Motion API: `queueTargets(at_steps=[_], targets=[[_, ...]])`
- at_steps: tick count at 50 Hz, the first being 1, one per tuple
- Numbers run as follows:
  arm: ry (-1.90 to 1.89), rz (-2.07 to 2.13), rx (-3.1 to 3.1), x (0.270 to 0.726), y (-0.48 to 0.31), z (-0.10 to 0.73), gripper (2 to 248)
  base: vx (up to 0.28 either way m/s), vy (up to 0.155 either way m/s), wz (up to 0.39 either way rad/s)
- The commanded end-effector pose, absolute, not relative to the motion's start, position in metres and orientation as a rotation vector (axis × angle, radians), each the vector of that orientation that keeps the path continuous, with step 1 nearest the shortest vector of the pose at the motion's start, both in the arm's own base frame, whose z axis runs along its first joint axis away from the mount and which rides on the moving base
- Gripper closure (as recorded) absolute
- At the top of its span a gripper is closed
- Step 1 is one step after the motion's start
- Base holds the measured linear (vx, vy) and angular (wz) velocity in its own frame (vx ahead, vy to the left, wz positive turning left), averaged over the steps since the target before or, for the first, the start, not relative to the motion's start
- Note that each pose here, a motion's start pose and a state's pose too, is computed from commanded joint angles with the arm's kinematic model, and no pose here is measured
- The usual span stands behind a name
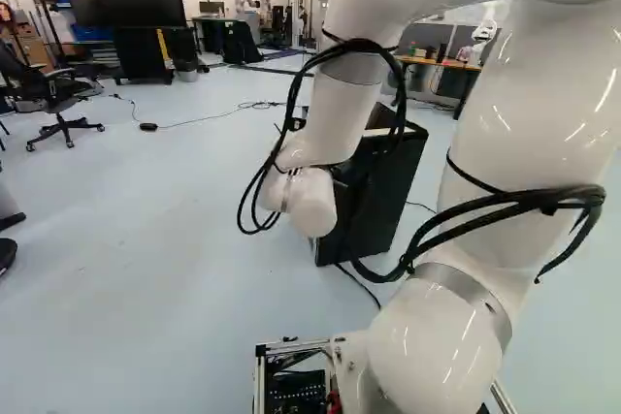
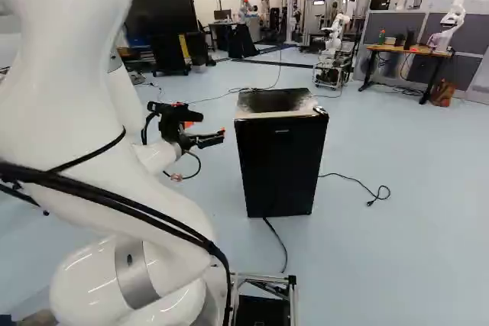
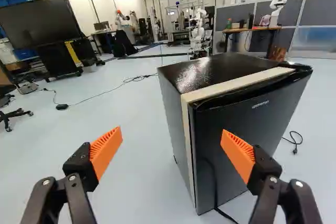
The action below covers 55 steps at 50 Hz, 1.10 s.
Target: Grab a drink from the fridge
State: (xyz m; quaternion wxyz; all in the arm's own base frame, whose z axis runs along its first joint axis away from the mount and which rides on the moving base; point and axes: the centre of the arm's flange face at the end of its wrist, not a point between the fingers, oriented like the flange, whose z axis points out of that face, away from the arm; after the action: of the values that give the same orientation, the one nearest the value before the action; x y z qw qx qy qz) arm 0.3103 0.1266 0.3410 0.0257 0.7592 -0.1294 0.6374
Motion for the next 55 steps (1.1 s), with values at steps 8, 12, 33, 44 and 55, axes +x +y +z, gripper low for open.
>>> queueTargets(at_steps=[8, 12, 33, 44, 55], targets=[[-0.416, 1.961, 2.316, 0.310, 0.133, 0.335, 3, 0.000, 0.000, 0.000], [-0.425, 1.956, 2.299, 0.312, 0.137, 0.331, 3, 0.000, 0.000, 0.000], [-0.445, 1.916, 2.258, 0.335, 0.164, 0.308, 3, 0.000, 0.000, 0.000], [-0.447, 1.899, 2.255, 0.356, 0.179, 0.293, 3, 0.000, 0.000, 0.000], [-0.480, 1.875, 2.236, 0.379, 0.189, 0.277, 3, 0.000, 0.000, 0.000]])
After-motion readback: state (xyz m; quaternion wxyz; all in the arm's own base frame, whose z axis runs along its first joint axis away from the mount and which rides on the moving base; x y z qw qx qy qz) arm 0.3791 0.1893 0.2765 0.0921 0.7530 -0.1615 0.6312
